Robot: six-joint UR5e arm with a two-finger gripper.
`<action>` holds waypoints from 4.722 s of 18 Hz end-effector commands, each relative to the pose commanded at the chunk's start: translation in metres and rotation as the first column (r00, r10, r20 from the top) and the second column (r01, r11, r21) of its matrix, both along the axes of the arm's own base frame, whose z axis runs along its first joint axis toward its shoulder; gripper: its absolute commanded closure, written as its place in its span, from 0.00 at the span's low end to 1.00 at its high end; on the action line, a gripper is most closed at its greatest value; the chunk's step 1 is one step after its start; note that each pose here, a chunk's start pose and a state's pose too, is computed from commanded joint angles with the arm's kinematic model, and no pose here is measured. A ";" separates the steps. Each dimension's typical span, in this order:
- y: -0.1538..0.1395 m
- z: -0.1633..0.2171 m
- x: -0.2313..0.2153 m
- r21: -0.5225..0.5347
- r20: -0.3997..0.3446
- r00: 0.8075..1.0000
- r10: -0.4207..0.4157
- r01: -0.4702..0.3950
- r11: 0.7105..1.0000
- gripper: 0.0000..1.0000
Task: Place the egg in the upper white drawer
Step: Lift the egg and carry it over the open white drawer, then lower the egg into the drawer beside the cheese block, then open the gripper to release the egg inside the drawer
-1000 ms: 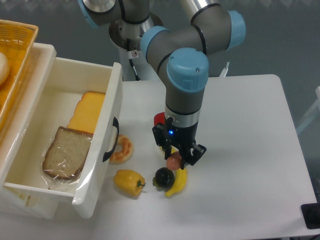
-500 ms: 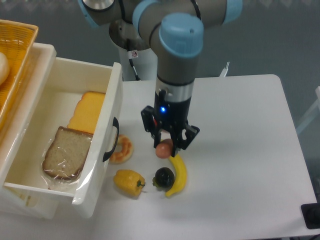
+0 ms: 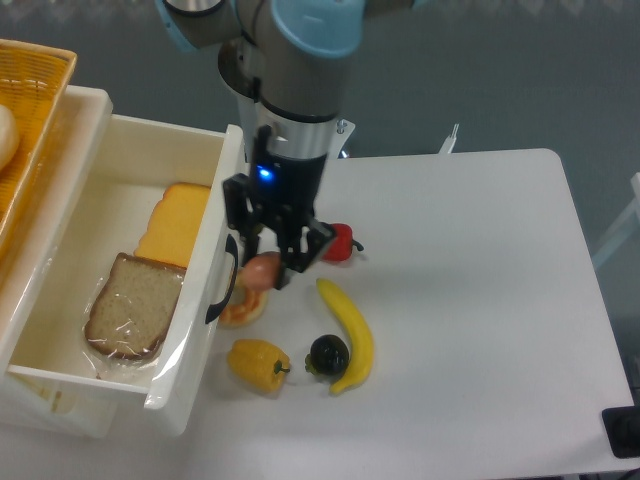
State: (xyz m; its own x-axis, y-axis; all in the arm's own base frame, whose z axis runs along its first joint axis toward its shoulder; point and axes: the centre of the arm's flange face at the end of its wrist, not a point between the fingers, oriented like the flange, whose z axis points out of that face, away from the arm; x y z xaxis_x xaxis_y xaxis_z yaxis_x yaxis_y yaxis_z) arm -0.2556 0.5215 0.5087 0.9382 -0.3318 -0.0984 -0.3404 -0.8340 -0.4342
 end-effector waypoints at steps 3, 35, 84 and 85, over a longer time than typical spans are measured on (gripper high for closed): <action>-0.014 0.001 0.025 -0.008 -0.026 0.995 -0.094 0.094 0.996 0.77; 0.023 -0.075 0.119 -0.218 0.026 0.916 -0.399 0.395 0.893 0.76; 0.035 -0.106 0.134 -0.251 0.074 0.901 -0.427 0.432 0.866 0.46; 0.036 -0.108 0.134 -0.254 0.076 0.900 -0.429 0.433 0.865 0.45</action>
State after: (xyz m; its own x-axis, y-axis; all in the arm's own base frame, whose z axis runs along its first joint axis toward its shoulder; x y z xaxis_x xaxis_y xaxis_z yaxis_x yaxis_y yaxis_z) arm -0.1214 0.5571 0.4007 0.6968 -0.7147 0.0605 -0.6865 -0.6890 -0.2324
